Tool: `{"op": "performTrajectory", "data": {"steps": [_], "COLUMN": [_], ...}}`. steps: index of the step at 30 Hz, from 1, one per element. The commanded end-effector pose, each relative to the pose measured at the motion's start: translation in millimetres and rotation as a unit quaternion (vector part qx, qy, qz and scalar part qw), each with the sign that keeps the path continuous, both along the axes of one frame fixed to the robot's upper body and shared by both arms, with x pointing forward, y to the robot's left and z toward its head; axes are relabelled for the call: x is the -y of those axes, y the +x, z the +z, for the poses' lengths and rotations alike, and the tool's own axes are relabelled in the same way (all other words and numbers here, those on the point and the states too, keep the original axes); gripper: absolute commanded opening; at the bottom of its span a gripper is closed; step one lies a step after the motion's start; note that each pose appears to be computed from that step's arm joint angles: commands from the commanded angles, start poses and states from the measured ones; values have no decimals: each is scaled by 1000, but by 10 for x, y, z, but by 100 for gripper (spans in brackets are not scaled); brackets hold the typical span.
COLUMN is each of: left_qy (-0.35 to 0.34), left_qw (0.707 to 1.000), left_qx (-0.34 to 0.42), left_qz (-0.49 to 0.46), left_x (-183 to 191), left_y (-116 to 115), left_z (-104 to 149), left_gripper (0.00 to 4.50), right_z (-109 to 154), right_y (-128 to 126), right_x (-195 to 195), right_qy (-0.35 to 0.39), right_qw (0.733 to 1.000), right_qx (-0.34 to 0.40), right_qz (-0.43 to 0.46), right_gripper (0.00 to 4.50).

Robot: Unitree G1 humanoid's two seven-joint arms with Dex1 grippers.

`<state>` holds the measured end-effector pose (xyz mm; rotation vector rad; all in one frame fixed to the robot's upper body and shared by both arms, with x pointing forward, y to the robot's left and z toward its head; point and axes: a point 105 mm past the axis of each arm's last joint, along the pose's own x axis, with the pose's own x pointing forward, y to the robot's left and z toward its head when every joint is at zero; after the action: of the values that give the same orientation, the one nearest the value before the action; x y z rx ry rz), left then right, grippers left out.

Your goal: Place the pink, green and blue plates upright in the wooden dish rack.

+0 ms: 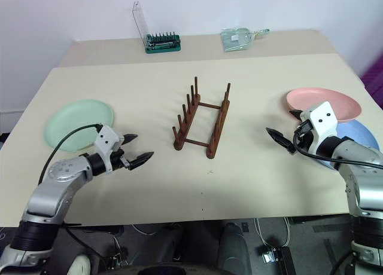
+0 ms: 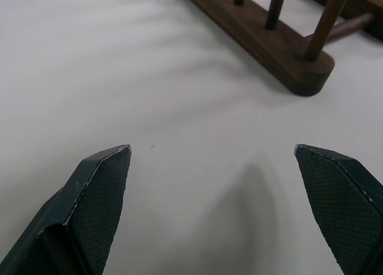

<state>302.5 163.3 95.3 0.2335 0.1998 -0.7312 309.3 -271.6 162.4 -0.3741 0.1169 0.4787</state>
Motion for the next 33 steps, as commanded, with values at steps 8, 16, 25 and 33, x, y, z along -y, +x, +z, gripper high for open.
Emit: {"op": "performTrajectory", "data": {"steps": [8,16,25,33], "left_qy": [-7,-43,-41,1], "left_qw": [1000,997,976,994], "left_qx": [21,-12,-78,-74], "left_qz": [-2,-63,-198,-81], "left_x": [93,363,1336,1732], "left_y": [-110,-352,-517,-14], "left_z": [77,101,-100,-298], "left_gripper": [450,450,450,450], "right_z": [108,21,-25,-96], "right_y": [87,67,-57,-216], "right_x": [-193,-374,-580,-638], "right_qy": [-4,0,14,22], "right_qw": [999,998,996,997], "right_qx": [24,12,4,-10], "right_qz": [31,58,85,78], "right_gripper": [448,448,448,448]}}
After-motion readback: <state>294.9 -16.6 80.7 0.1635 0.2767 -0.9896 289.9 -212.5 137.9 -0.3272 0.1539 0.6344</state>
